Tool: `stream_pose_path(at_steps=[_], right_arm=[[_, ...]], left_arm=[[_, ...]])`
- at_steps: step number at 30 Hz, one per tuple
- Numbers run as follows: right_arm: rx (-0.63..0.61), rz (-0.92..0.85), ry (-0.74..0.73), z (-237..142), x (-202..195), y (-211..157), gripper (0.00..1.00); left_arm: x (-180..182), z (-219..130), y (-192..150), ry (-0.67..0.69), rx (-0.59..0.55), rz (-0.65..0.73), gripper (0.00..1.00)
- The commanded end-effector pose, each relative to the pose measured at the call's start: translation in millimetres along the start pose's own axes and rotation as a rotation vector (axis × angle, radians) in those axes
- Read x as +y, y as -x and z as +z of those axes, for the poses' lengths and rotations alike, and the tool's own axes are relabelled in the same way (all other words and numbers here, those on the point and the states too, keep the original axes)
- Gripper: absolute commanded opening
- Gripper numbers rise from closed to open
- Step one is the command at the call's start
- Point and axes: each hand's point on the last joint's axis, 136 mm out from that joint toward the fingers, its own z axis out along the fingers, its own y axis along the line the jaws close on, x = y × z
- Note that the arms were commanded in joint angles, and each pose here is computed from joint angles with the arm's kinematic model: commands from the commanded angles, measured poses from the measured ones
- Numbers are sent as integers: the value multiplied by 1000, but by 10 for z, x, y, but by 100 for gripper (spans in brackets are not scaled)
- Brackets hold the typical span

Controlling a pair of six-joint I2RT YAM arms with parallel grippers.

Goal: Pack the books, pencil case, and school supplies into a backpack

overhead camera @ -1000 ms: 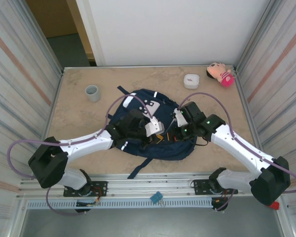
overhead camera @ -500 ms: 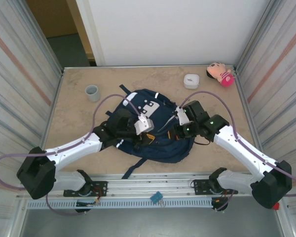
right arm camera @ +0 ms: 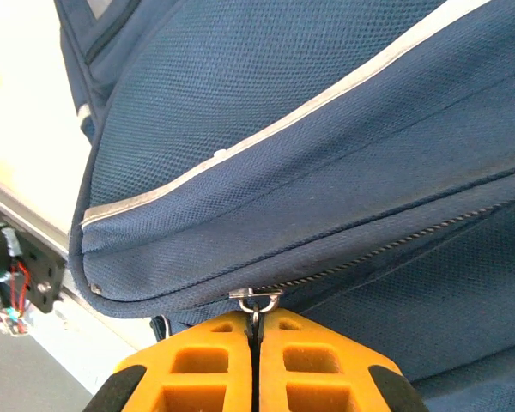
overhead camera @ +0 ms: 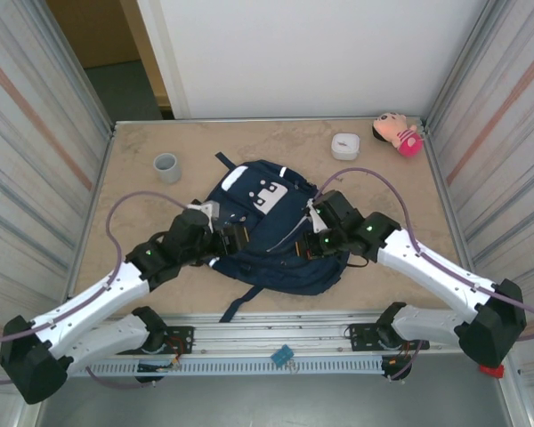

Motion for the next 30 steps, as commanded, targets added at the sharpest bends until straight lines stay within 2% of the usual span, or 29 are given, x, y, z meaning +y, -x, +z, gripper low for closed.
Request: stream_pose_path(at_steps=[1,7,19,23,26,30], right_arm=[[-20,-19,-29,-6,58,13,0],[-11,-34,-9,92,227,-83,0],[-40,-82,61,442,738,50,0],[-44,-101,42,558,768,146,0],[-42,-108,40,595,780,173,0],[-36,-109,55,616,800,178,0]], left_arm=[[337,183,-57,64,-24,-263,70],[466,495,192,46,-21,-299,71],[185,1091,1209,-88,-32,-268,68],[29,947,1314,-92,-9,-297,72],[-17,699,1107,-110,35,-410,74],[-37,330,797,-100,41,-524,73]])
